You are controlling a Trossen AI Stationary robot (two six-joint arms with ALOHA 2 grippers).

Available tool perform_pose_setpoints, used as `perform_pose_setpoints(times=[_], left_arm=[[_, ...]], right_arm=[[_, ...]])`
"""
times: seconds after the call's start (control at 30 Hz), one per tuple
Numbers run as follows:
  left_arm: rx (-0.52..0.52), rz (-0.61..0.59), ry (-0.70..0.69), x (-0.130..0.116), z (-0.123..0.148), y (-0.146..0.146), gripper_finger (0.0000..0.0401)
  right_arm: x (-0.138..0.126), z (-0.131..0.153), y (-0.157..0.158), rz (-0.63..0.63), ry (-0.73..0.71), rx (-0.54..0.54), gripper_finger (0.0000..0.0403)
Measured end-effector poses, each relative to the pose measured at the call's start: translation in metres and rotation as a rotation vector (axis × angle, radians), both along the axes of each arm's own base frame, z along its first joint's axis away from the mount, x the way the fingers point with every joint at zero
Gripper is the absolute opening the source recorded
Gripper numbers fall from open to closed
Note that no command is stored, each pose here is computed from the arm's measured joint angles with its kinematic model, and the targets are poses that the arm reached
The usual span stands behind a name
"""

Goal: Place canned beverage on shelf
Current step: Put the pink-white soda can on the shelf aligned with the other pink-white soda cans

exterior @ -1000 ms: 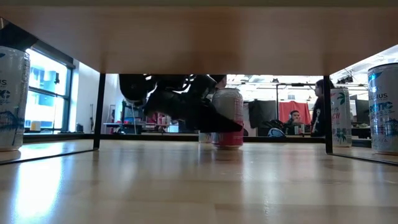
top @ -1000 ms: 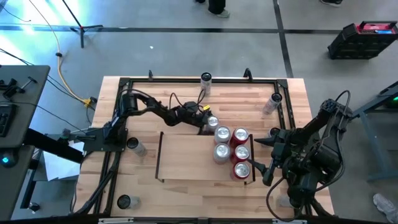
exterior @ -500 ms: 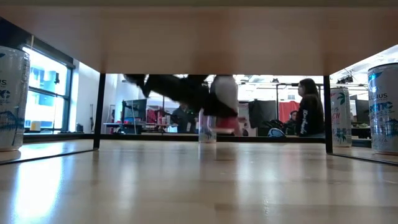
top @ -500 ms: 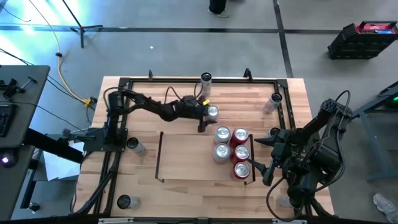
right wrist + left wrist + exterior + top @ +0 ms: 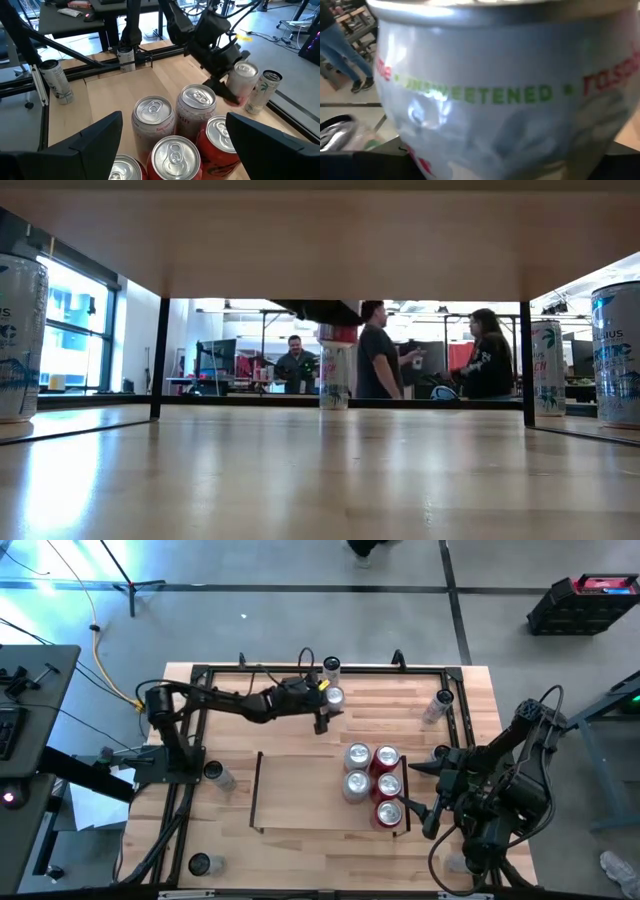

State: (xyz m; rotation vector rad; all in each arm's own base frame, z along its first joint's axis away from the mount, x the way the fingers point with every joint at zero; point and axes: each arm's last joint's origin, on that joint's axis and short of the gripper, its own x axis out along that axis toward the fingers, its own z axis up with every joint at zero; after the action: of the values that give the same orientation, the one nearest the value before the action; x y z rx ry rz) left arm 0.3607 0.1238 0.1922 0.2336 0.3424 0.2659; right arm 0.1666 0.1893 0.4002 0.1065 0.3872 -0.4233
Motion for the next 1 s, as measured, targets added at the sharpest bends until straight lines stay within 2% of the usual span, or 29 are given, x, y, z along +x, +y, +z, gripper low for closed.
perform_pose_setpoints(times=[0.2,0.33,0.6,0.83,1.0], left_arm=[[-0.018,0.039,-0.008,-0.010,0.019,0.001,0.0284],[-0.001,0.083,-0.048,-0.023,0.051,-0.011,0.0284],[-0.121,0.083,-0.144,-0.066,0.114,-0.043,0.0284],[-0.246,-0.029,-0.185,-0.093,0.142,-0.090,0.0284],[-0.324,-0.134,-0.178,-0.102,0.149,-0.135,0.0284]], right_arm=[[0.000,0.000,0.000,0.003,0.005,0.002,0.0341],[0.000,0.000,0.000,0.005,0.007,-0.002,0.0341],[0.000,0.001,-0.001,0.002,-0.007,-0.062,0.0341],[0.001,0.003,-0.001,-0.010,-0.047,-0.128,0.0341],[0.003,0.007,0.002,-0.015,-0.090,-0.159,0.0341]])
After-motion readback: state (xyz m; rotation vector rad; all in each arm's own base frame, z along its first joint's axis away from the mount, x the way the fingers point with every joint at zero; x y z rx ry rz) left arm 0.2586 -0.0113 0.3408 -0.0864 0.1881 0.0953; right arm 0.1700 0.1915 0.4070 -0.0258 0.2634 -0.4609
